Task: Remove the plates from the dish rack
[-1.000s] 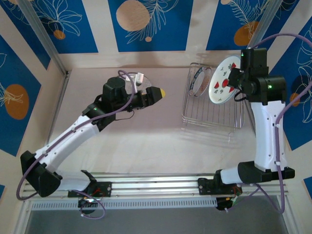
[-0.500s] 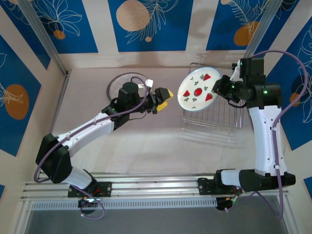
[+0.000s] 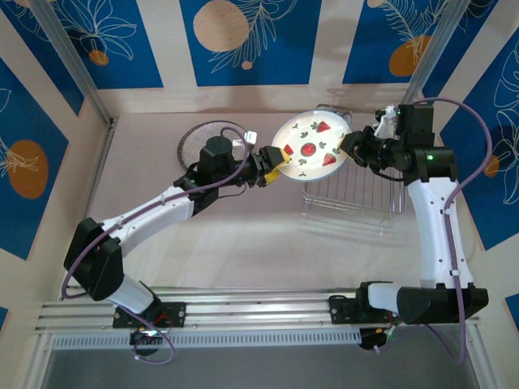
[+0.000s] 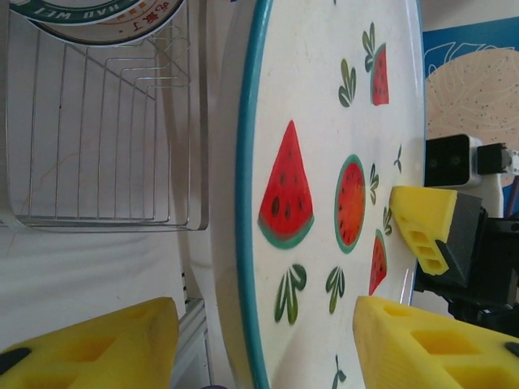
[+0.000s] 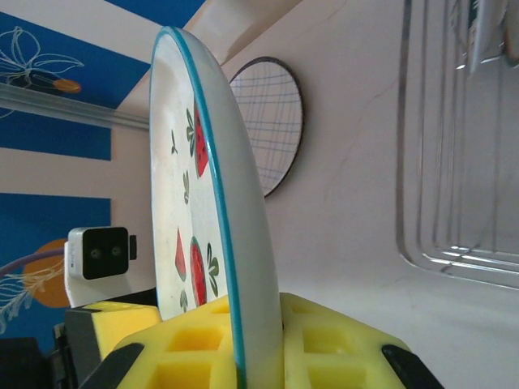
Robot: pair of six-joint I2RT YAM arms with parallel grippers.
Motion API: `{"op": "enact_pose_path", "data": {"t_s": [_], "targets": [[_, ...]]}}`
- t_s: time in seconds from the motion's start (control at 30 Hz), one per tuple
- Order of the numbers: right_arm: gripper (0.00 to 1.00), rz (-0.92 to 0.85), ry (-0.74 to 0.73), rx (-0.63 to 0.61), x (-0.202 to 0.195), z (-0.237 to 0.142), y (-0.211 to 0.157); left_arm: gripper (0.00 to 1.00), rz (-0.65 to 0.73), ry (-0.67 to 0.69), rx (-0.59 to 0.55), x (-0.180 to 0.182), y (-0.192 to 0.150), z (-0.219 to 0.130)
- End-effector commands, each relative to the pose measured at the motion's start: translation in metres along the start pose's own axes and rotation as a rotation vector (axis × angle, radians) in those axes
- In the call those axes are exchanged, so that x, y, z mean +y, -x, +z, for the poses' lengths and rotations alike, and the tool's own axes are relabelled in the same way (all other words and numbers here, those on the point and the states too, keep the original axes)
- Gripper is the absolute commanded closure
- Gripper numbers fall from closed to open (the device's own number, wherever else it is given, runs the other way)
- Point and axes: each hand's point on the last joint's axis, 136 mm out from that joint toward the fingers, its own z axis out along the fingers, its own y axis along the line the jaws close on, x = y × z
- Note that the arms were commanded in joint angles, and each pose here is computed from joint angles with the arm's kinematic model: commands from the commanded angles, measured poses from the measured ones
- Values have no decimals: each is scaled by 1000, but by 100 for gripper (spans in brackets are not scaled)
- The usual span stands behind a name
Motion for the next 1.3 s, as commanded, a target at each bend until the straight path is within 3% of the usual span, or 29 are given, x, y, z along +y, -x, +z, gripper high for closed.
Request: {"op": "enact_pose_path", "data": {"t_s": [0.0, 0.5, 0.7, 0.87, 1.03, 1.17, 1.27], "targets": [[100, -34, 190, 1, 39, -10, 3, 47, 19, -41, 18, -13, -5, 2], [100, 23, 189, 89, 20, 12, -10, 100, 24, -56, -6, -18, -4, -9], [57, -34, 124, 58, 18, 10, -10, 100, -1, -90, -46, -21, 2, -24], [37, -124, -28, -28, 10, 0, -7, 100, -41, -142, -105, -25, 15, -48], [33, -235, -50, -138, 18, -11, -3, 100, -57, -119, -142, -13, 18, -76], [33, -368, 40, -180, 38, -12, -13, 100, -69, -37, -176, 19, 16, -101], [33, -574, 146, -237, 63, -15, -32, 100, -80, 15, -214, 47, 13, -117]]}}
